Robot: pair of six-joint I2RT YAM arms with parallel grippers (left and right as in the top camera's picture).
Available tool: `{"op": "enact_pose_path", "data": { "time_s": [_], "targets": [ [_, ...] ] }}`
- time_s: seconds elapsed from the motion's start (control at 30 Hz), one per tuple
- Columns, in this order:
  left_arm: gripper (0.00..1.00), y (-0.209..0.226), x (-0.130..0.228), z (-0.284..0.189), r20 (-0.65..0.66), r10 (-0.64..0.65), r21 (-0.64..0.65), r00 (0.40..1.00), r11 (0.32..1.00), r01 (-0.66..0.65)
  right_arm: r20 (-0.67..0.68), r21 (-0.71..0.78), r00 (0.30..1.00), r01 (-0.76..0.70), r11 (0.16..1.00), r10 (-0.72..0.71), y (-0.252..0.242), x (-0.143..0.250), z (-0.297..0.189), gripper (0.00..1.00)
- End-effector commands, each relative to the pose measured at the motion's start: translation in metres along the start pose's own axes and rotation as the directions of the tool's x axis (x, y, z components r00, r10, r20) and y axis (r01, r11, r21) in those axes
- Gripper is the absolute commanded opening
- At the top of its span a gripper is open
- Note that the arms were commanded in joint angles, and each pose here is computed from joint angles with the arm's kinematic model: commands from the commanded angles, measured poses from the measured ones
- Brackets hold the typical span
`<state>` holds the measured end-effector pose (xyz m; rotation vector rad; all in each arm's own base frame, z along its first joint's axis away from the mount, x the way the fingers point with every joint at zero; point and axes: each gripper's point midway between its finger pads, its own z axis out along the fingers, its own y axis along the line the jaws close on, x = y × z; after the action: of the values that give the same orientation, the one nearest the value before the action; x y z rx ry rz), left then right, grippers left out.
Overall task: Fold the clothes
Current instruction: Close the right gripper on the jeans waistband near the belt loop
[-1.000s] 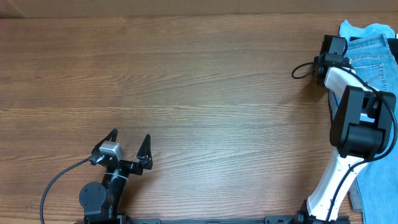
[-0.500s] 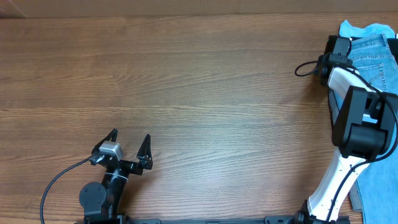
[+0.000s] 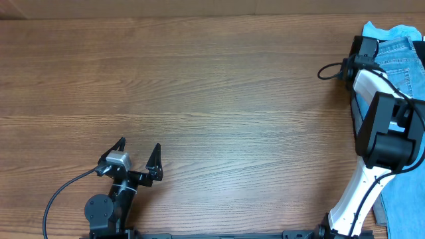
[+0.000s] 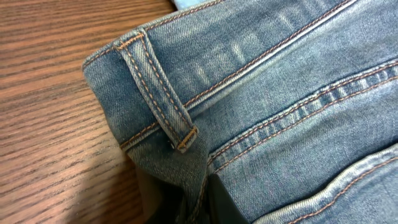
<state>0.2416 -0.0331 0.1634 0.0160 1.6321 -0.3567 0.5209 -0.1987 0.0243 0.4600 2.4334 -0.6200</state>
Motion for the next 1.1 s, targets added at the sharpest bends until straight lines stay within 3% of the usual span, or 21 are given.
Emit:
{"op": "enact_pose_path", "data": {
  "time_s": [0.0,0.4,0.5,0.97,1.03,1.07],
  "targets": [
    [1.0,-0.003,0.0,0.0,0.001,-0.004,0.014,1.0,1.0,0.004,0.081,0.031,0.995,-0.058,0.998,0.055,-0.028,-0.042,-0.031,0.04],
    [1.0,-0.003,0.0,0.0,0.001,-0.004,0.014,1.0,1.0,0.004,0.135,0.024,0.986,-0.102,0.994,0.098,-0.049,-0.072,-0.082,0.04],
    [1.0,-0.003,0.0,0.0,0.001,-0.004,0.014,1.0,1.0,0.004,0.101,0.011,0.992,-0.082,0.997,0.08,-0.044,-0.063,-0.077,0.15],
    [1.0,-0.003,0.0,0.0,0.002,-0.004,0.014,1.0,1.0,0.004,0.023,0.001,0.998,-0.05,0.999,0.05,-0.02,-0.028,-0.024,0.18],
    [1.0,-0.003,0.0,0.0,0.001,-0.004,0.014,1.0,1.0,0.004,0.014,0.0,0.999,-0.046,0.999,0.046,-0.017,-0.023,-0.018,0.24],
    [1.0,-0.003,0.0,0.0,0.001,-0.004,0.014,1.0,1.0,0.004,0.003,0.0,0.999,-0.041,0.999,0.041,-0.015,-0.019,-0.014,0.32]
  ]
}}
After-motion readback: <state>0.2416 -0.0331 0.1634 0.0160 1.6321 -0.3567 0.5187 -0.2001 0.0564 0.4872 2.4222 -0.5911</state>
